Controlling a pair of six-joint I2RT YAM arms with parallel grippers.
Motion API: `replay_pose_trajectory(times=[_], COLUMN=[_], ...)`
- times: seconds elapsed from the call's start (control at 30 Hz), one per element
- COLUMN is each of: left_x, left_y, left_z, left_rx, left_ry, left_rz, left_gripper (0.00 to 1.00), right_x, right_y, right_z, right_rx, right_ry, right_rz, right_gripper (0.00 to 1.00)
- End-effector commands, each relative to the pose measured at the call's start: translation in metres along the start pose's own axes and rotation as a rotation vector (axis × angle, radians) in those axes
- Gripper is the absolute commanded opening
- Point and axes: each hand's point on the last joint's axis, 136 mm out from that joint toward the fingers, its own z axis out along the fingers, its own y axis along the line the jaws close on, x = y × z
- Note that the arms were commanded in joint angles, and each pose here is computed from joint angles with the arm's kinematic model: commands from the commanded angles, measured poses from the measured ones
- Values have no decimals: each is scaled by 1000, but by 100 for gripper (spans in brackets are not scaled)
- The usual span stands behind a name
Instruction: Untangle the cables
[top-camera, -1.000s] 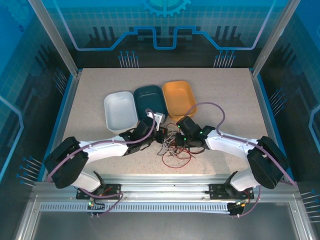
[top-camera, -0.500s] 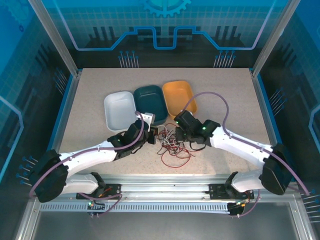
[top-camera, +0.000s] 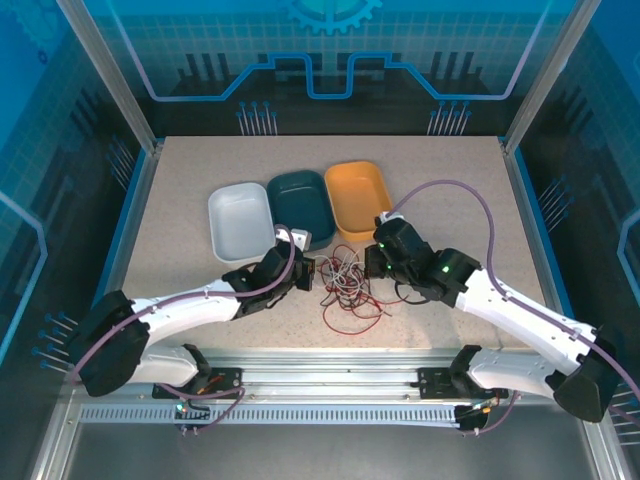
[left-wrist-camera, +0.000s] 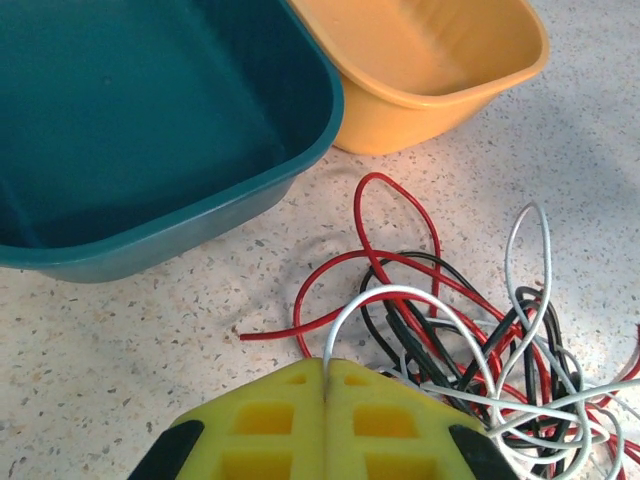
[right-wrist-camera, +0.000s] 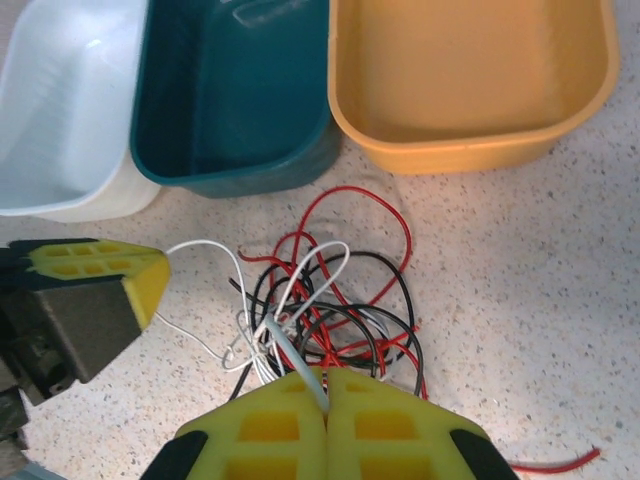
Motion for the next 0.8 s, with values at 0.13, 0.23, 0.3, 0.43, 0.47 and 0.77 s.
replay_pose_trajectory(times=[0.13,0.23,0.3,0.43,0.47,0.77], left_x=[20,23,26,31,32,37], left_y=[12,14,16,16,16,17], left_z=[5,6,7,8,9,10], left_rx=[-48,-53,-57,-54,-53,-49], left_ry=[48,55,62,74,78,93], left_rz=[-4,-5,-4,-7,-8,-16], left_gripper=[0,0,0,0,0,0], right_x=[-42,-52,-56,-66,-69,-101], right_y=[42,52,58,66,68,93], right_z=[-31,-43,-51,-65,-69,-111], right_rx=[-192,-237,-263,-301,-311,-420], right_ry=[-153,-182,-196,-237,-250,-359], right_rz=[-43,-67,-86,-114,-120,-195], right_gripper=[0,0,0,0,0,0])
